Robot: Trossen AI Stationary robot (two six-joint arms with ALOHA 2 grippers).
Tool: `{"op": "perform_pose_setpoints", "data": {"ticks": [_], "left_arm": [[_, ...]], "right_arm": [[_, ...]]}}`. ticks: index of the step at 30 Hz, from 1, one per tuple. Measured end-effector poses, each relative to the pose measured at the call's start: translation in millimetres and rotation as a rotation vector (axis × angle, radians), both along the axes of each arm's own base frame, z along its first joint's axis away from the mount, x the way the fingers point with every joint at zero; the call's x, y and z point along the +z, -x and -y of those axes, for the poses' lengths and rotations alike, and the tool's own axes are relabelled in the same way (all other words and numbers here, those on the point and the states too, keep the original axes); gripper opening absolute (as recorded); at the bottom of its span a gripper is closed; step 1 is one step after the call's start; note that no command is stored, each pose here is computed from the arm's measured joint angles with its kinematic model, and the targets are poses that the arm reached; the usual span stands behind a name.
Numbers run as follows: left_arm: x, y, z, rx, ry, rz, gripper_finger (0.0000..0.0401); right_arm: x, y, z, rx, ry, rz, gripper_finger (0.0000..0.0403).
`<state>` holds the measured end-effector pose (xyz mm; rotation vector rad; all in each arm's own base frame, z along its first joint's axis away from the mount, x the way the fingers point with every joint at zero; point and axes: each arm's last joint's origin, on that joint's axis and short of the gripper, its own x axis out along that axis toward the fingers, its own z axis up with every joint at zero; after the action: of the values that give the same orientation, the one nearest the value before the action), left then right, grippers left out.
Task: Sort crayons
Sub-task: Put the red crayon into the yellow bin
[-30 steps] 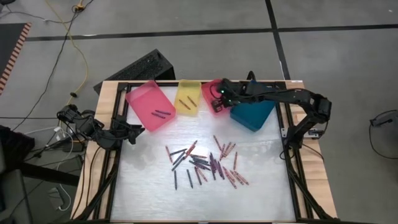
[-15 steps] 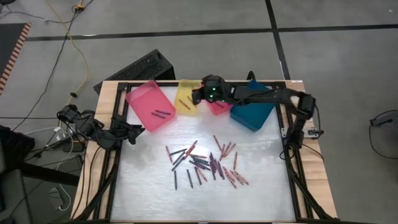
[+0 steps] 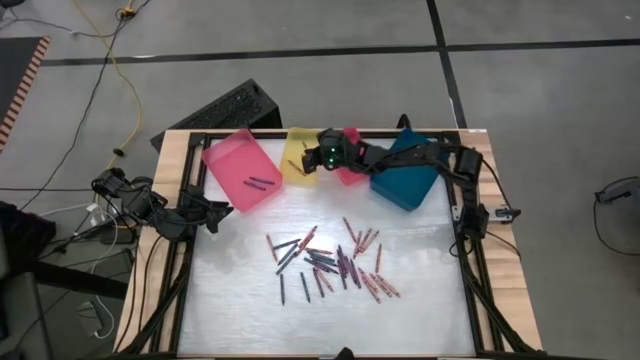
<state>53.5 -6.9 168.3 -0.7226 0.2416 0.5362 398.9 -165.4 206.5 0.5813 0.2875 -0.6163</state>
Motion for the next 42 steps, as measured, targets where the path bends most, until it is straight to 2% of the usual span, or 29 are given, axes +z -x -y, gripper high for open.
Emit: {"op": "perform_pose_setpoints", "data": {"ticks": [10, 19, 25, 29, 32, 38, 42], "left_arm": [[0.0, 0.1, -0.2, 0.006, -0.004, 0.002, 0.0165], [0.0, 0.1, -0.4, 0.014, -0.006, 0.005, 0.0165], [0.0, 0.2, -0.5, 0.015, -0.007, 0.005, 0.0165], [0.0, 0.2, -0.5, 0.015, -0.007, 0.005, 0.0165], [-0.1, 0.2, -0.5, 0.015, -0.006, 0.005, 0.0165], [-0.3, 0.1, -0.3, 0.005, -0.013, -0.002, 0.0165], [-0.5, 0.3, -0.5, 0.008, -0.017, -0.005, 0.0165]], "right_arm": [[-1.1, 0.2, -0.2, 0.036, 0.062, -0.048, 0.0008], [-2.3, 0.8, -0.3, 0.056, 0.092, -0.081, 0.0051], [-2.3, 0.6, -0.4, 0.065, 0.087, -0.078, 0.0059], [6.1, -2.5, -3.2, 0.176, -0.002, -0.054, 0.0059], [18.0, -4.0, -8.7, 0.273, -0.101, -0.102, 0.0059], [33.6, 5.9, -46.8, 0.346, -0.353, -0.434, 0.0059], [39.4, 12.7, -82.3, 0.336, -0.442, -0.615, 0.0059]]}}
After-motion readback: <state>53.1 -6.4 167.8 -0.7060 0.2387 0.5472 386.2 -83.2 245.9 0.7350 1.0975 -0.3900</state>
